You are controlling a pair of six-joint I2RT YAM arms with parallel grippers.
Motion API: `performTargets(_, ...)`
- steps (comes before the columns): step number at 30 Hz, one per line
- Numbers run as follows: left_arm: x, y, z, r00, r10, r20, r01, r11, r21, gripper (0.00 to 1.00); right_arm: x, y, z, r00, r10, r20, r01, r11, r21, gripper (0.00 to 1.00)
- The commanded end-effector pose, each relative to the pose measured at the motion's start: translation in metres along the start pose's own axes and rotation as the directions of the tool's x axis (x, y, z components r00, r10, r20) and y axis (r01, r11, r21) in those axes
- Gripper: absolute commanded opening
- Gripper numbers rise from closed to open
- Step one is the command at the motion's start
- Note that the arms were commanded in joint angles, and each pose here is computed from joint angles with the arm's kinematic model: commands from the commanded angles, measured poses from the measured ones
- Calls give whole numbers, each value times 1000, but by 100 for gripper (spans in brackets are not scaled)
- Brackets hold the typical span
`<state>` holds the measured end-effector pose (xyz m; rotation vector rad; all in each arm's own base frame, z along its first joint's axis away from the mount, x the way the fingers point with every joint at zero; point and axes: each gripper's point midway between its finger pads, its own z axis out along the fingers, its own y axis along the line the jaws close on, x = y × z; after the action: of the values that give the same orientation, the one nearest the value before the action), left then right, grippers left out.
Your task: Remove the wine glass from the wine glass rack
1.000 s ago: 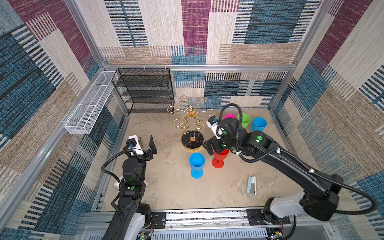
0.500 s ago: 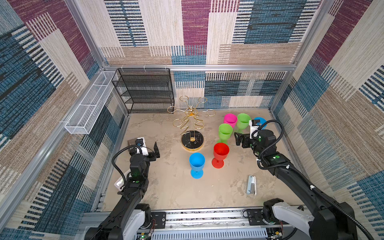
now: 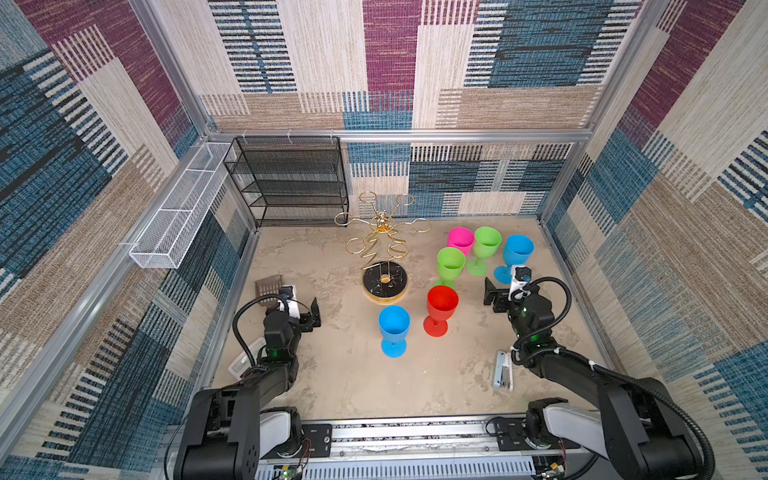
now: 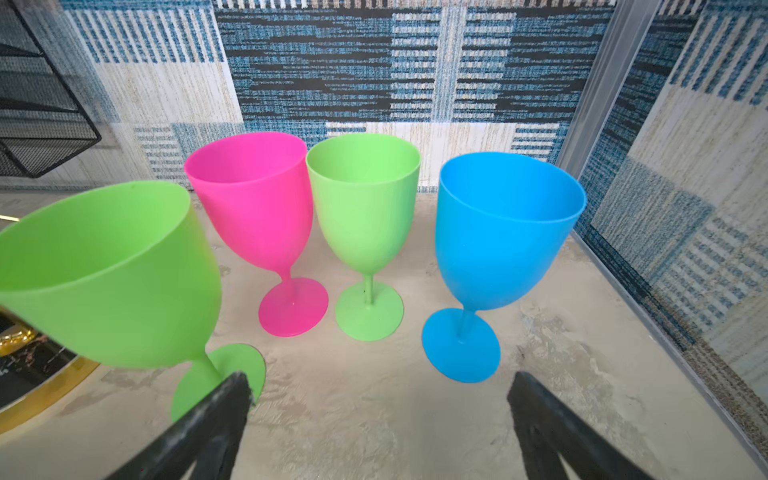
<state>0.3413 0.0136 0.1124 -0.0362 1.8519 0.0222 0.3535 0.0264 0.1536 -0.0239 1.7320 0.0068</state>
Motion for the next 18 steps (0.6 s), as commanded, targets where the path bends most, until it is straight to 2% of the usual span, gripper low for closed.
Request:
performTargets(1,-26,-4,0,995,-2,104,-2,999,35,99,-30,-6,-7,984,-27,175,23,999,23,99)
performTargets(9,-19,-3,14,992,-11,127,6,999,40,99,-17,-11,-6,977,-32,211,31,999,8,99)
performTargets(12,-5,-3,23,992,-10,125,5,999,41,99,-12,-18,-9,974,-13,224,9,1000,19,99)
performTargets(13,-7,-2,23,988,-13,154,8,999,36,99,-9,-18,-9,975,-10,223,7,1000,15,99)
performTargets(18,-4,13,23,991,-43,126,49,998,-43,99,-3,-18,-7,975,-9,221,6,1000,15,99)
